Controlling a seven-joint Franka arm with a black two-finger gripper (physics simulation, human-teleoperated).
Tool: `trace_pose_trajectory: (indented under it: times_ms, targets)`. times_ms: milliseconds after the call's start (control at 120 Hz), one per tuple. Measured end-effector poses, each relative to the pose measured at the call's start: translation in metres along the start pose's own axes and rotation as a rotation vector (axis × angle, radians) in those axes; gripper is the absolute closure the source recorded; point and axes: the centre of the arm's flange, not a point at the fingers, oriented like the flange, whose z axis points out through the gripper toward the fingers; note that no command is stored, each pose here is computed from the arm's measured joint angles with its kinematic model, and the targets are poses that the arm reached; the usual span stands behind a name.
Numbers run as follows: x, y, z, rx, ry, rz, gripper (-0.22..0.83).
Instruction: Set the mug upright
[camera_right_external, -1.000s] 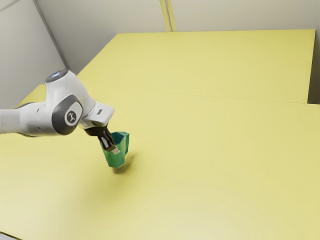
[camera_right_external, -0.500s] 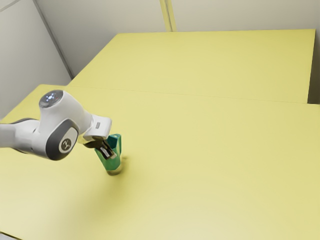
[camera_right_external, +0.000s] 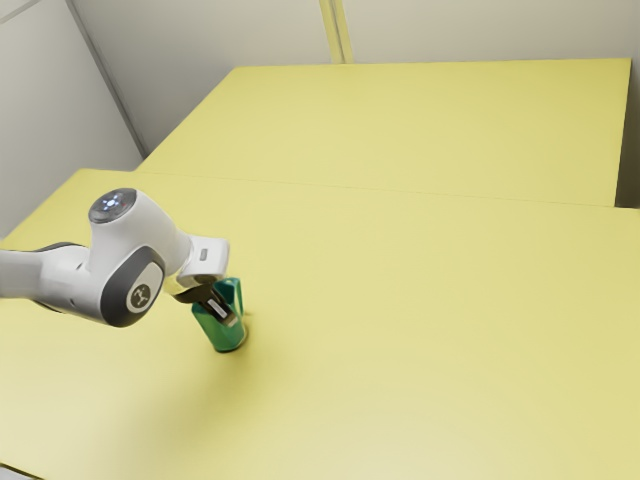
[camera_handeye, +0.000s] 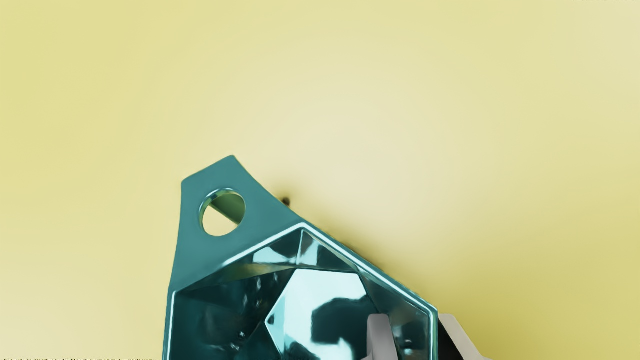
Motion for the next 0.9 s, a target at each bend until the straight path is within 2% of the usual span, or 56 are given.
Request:
trace_pose_trajectory:
  times_ms: [125,242,392,592,700,792,900]
  targets:
    - [0.001,-0.001,-0.001,-0.002,-0.002,-0.019,0.37]
    - [0.003,-0.001,-0.004,-0.003,-0.002,-0.035,0.21]
    - [0.012,-0.004,-0.010,-0.012,-0.015,-0.061,0.10]
    - [0.028,-0.007,-0.034,-0.027,-0.034,-0.100,0.04]
    - [0.070,-0.033,-0.076,-0.008,-0.007,-0.128,0.02]
    - [0.121,-0.064,-0.105,-0.005,-0.017,-0.162,0.02]
    - [0.151,-0.093,-0.145,-0.007,-0.029,-0.205,0.01]
